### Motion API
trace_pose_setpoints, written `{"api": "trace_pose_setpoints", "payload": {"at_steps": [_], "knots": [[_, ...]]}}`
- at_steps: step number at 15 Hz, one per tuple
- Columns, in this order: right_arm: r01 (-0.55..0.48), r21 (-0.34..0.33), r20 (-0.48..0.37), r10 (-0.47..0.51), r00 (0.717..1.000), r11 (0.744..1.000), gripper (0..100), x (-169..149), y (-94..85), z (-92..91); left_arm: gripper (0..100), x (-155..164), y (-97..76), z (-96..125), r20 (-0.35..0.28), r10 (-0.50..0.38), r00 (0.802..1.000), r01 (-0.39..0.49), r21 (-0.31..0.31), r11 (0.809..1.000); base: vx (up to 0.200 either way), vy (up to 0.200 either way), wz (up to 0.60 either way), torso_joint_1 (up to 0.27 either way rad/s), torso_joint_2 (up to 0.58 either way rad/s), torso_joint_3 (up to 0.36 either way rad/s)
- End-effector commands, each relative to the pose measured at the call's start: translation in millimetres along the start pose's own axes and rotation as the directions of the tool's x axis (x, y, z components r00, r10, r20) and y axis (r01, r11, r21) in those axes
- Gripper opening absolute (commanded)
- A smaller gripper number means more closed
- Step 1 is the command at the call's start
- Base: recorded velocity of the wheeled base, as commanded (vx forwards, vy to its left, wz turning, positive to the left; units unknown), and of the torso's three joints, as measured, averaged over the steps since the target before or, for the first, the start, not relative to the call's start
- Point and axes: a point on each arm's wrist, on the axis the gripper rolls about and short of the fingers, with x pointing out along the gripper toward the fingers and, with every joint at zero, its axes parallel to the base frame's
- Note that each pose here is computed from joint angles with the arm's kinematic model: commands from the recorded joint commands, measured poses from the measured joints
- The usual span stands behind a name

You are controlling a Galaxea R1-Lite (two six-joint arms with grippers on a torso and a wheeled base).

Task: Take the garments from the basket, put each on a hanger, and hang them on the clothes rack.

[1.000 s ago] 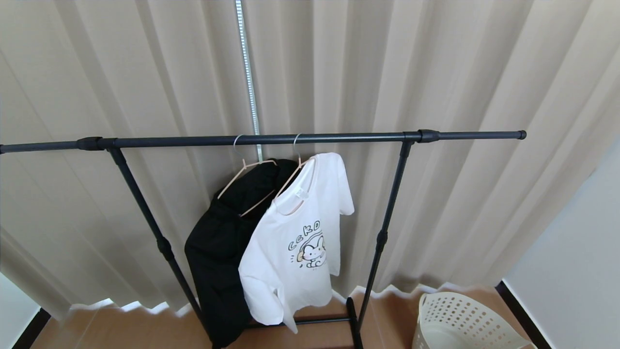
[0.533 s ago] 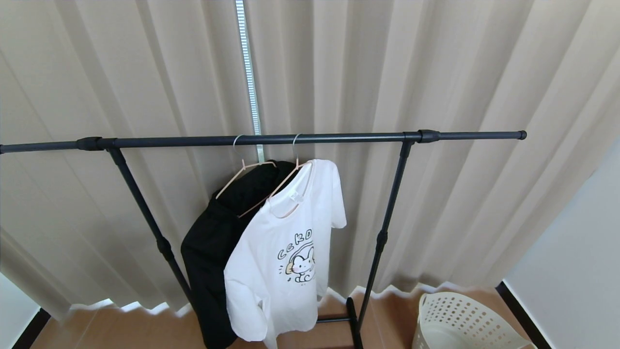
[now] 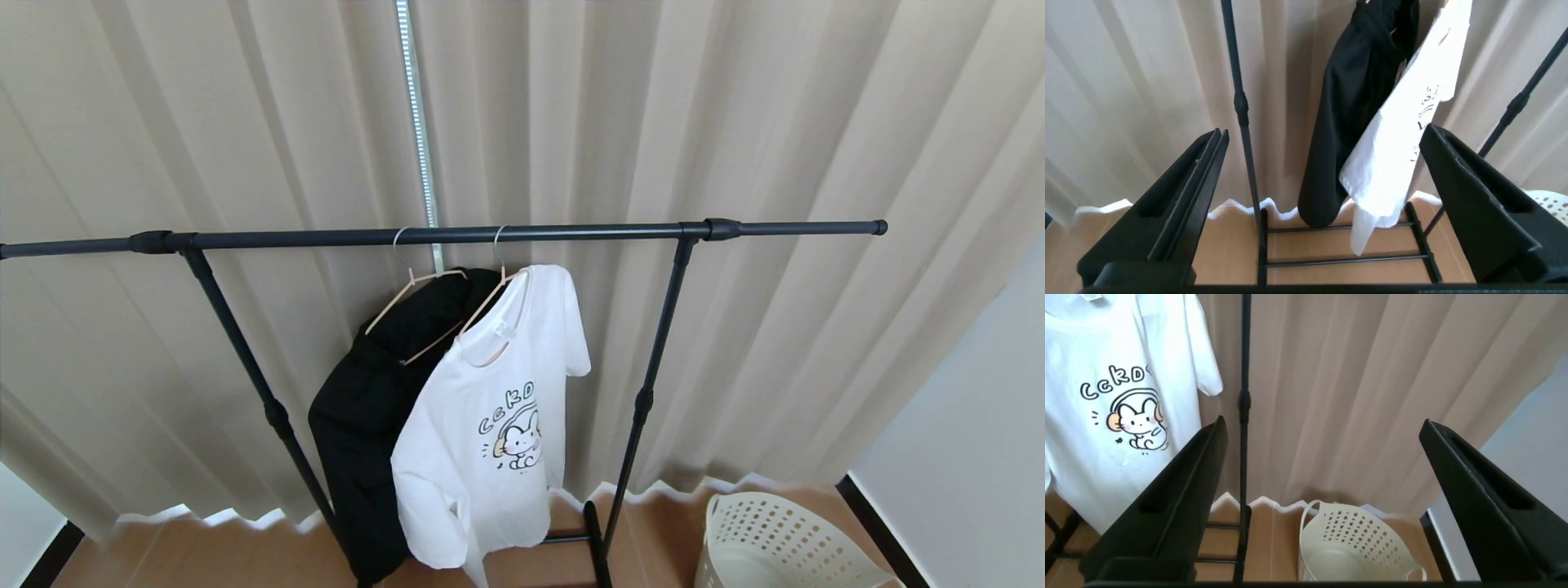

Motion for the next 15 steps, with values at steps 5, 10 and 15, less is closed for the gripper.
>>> {"api": "trace_pose_setpoints", "payload": {"at_steps": [5,10,15], "knots": [[-0.149,0.01,-0.017,0.15,0.989,0.989,100,-0.7,3.3,-1.3,100,-0.3,0.0,0.1,0.003,-0.003,1.0,0.003,-0.002,1.0,0.0,0.0,0.0,0.0,0.0,0.0],[-0.146,0.017,-0.014,0.146,0.989,0.989,100,-0.7,3.2,-1.0,100,-0.3,0.0,0.1,0.003,-0.003,1.0,0.003,-0.002,1.0,0.0,0.0,0.0,0.0,0.0,0.0],[-0.148,0.013,-0.014,0.148,0.989,0.989,100,-0.6,3.3,-1.3,100,-0.3,0.0,0.1,0.003,-0.003,1.0,0.003,-0.002,1.0,0.0,0.0,0.0,0.0,0.0,0.0]]}}
